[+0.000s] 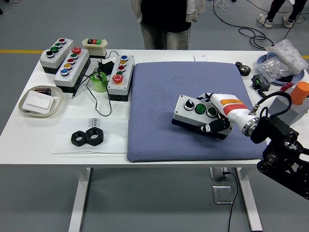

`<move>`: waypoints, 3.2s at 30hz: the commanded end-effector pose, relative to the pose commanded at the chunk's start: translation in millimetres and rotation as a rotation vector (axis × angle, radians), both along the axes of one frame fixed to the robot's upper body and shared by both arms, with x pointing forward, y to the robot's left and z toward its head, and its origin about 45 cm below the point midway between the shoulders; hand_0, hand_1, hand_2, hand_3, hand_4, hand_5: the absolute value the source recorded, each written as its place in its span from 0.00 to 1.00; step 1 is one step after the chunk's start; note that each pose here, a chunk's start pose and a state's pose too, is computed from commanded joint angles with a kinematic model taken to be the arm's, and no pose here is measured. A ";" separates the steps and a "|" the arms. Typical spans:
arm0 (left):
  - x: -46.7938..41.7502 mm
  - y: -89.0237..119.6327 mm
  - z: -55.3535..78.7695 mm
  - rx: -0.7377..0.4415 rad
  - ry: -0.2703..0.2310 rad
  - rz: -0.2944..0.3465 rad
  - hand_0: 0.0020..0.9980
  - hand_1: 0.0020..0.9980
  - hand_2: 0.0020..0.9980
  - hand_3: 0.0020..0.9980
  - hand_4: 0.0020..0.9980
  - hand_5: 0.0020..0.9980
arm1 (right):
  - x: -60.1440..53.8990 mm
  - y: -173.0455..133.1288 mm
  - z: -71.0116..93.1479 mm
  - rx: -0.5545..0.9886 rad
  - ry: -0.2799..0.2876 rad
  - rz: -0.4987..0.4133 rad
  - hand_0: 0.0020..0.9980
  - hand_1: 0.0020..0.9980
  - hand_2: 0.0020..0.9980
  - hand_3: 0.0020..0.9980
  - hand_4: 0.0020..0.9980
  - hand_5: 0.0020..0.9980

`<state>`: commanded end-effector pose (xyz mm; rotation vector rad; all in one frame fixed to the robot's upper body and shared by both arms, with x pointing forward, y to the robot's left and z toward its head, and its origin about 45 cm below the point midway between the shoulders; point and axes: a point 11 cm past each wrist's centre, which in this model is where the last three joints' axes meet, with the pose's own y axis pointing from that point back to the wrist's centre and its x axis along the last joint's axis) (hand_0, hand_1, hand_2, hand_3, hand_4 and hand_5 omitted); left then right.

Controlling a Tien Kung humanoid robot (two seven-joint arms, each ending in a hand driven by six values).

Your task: Pick up the button,place it on the desk,press the button,press the button

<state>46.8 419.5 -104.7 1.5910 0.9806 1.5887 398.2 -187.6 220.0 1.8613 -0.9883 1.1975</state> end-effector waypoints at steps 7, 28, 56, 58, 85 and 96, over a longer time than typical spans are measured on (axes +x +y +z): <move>0.1 0.0 0.0 0.000 0.000 -0.001 0.74 0.78 0.85 0.76 0.53 1.00 | -5.6 18.6 -2.2 -0.082 -0.025 0.121 0.42 0.29 0.39 0.57 0.72 0.05; 1.9 0.2 0.3 0.000 -0.004 0.001 0.74 0.78 0.85 0.76 0.53 1.00 | -1.4 18.2 -5.3 -0.191 0.003 0.124 0.52 0.52 0.74 0.97 0.89 0.19; 2.2 0.7 0.5 0.000 -0.006 0.004 0.74 0.78 0.85 0.76 0.53 1.00 | 2.5 9.4 9.0 -0.205 -0.039 0.114 0.80 0.76 1.00 1.00 0.95 0.17; 2.5 0.8 0.5 0.000 -0.006 0.002 0.74 0.78 0.85 0.76 0.53 1.00 | 1.8 7.9 9.4 -0.219 -0.041 0.116 0.80 0.76 1.00 1.00 0.95 0.17; 2.3 -0.8 0.0 -0.003 -0.008 0.006 0.74 0.78 0.85 0.76 0.53 1.00 | -7.8 -12.5 13.6 -0.244 -0.039 0.084 0.81 0.77 1.00 1.00 0.95 0.17; -0.9 -0.6 -0.4 -0.003 -0.002 0.003 0.74 0.78 0.85 0.76 0.53 1.00 | -25.6 -16.1 54.7 -0.146 -0.131 0.044 0.79 0.72 0.96 1.00 0.94 0.18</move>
